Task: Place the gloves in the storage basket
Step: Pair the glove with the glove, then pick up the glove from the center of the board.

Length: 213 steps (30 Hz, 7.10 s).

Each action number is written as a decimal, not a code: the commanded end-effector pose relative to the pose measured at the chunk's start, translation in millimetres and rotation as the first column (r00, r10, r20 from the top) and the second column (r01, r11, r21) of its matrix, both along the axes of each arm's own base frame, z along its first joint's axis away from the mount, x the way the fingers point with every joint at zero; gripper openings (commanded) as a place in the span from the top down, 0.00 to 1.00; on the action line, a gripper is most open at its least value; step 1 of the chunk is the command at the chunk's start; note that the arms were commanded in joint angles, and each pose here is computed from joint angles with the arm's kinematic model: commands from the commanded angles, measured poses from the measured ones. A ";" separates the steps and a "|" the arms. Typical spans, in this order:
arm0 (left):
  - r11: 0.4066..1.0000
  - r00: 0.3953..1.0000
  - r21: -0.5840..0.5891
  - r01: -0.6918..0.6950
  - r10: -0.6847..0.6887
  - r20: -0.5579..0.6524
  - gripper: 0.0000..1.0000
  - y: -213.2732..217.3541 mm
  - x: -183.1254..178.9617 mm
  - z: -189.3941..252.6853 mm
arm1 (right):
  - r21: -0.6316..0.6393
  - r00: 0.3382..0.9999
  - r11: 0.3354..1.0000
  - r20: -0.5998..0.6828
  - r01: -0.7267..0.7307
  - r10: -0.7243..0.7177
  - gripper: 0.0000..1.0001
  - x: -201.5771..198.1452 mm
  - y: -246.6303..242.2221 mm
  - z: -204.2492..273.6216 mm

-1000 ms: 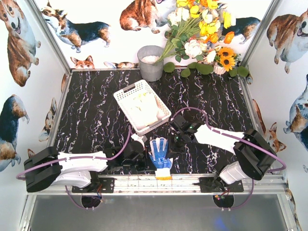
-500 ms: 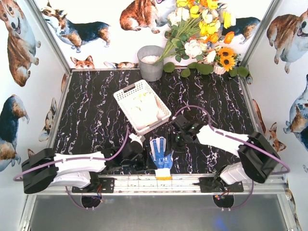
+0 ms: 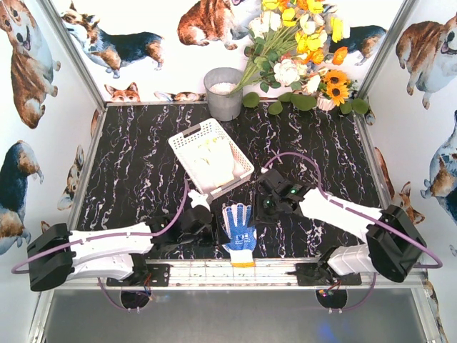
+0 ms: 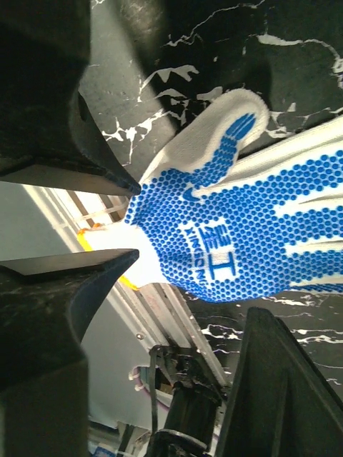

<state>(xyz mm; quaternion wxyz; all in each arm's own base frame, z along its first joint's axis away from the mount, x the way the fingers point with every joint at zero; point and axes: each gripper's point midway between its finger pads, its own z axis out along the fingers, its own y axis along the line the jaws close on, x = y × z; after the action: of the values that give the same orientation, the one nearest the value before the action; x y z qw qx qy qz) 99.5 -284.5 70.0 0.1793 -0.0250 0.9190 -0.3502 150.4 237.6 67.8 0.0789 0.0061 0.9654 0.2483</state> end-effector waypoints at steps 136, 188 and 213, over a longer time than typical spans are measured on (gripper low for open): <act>0.971 0.971 0.053 0.235 -0.237 0.022 0.81 -42.9 13.0 -62.2 | 0.302 0.976 0.953 -0.213 0.017 0.050 0.49 -95.2 10.5 -24.9; 0.969 0.927 0.180 0.168 -0.217 0.304 0.79 -21.5 32.8 -24.5 | 0.161 0.962 0.987 -0.270 -0.001 0.045 0.89 -96.8 18.0 -18.0; 0.825 0.547 0.464 0.324 -0.563 0.619 0.36 -40.2 -22.9 26.0 | 0.272 0.920 0.951 -0.391 0.146 -0.029 0.94 -67.3 35.9 25.1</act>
<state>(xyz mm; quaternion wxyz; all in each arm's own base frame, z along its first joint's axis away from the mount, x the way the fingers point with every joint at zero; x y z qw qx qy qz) 76.2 -309.2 81.9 0.4192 0.3729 0.8012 -0.2081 74.2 263.6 71.6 -0.1074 0.1052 0.9242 0.3511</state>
